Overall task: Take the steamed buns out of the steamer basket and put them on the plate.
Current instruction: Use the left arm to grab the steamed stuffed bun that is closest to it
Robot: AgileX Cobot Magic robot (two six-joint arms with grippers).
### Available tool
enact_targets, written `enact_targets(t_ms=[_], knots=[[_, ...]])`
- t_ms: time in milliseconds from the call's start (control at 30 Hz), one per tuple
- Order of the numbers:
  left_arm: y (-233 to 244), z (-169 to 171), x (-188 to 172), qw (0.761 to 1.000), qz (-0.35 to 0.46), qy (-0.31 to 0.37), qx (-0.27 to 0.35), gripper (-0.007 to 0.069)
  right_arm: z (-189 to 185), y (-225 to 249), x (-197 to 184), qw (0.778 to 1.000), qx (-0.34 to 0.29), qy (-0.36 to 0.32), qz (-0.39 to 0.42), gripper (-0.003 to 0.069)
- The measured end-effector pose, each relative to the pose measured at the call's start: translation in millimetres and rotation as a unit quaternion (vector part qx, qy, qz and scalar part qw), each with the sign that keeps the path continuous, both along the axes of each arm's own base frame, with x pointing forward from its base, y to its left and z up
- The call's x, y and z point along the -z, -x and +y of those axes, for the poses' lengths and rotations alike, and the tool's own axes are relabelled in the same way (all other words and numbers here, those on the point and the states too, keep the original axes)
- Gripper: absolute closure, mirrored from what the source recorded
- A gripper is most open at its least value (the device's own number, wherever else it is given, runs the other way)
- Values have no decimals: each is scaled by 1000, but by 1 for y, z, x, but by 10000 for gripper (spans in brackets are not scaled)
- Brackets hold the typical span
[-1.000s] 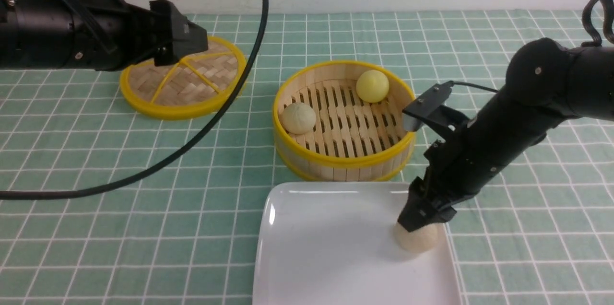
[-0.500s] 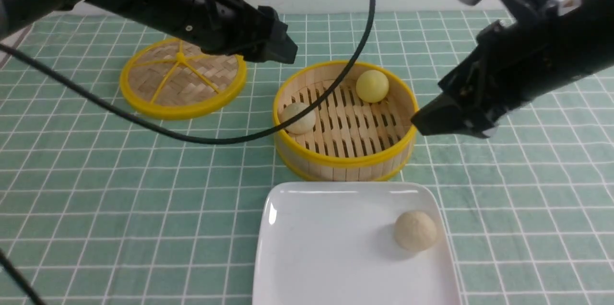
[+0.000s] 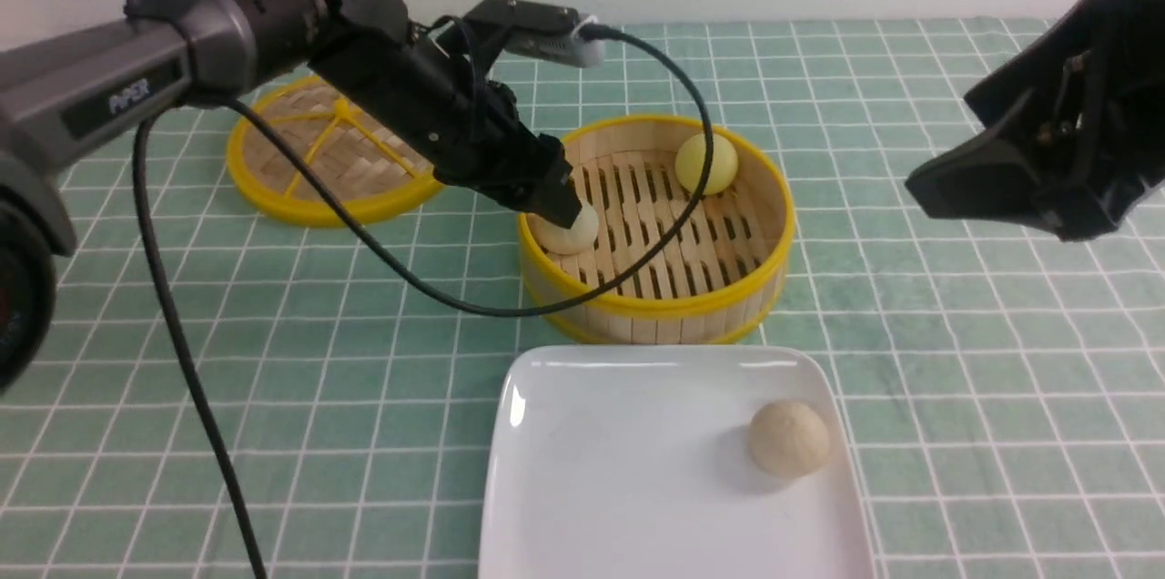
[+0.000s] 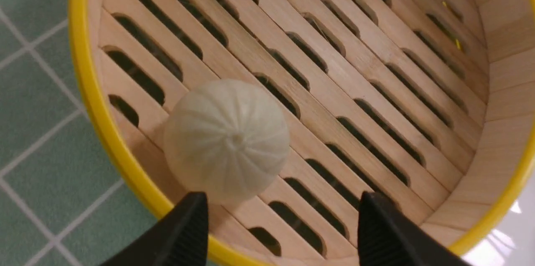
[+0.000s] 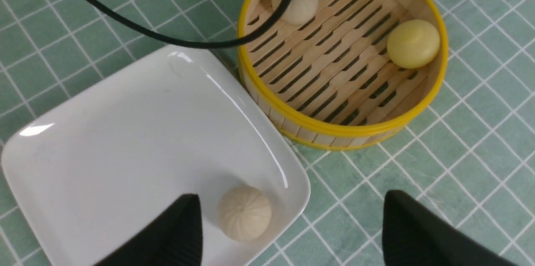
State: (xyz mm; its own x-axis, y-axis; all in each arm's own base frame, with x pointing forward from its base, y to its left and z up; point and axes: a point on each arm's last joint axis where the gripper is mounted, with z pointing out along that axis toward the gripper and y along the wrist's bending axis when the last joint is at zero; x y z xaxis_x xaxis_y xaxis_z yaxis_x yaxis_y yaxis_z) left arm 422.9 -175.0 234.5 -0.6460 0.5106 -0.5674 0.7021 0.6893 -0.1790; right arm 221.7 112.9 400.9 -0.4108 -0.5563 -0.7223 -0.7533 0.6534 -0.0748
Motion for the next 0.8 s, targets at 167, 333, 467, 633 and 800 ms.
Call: enact_targets(t_ms=[167,333,467,633,800], knots=[[-1,-22,5,996,-71,-31,49,141,-1,1,1,1000,1,5,7,104],[1,-38,5,986,-130,-69,74,145,-1,1,1,1000,0,6,8,104],[-3,-37,13,984,-135,-96,70,153,-1,2,2,1000,-2,9,16,104],[-8,-32,24,981,-132,-129,63,160,-1,3,3,1000,-3,11,21,105],[-8,-32,25,979,-135,-138,62,254,-1,3,3,1000,-2,10,22,105]])
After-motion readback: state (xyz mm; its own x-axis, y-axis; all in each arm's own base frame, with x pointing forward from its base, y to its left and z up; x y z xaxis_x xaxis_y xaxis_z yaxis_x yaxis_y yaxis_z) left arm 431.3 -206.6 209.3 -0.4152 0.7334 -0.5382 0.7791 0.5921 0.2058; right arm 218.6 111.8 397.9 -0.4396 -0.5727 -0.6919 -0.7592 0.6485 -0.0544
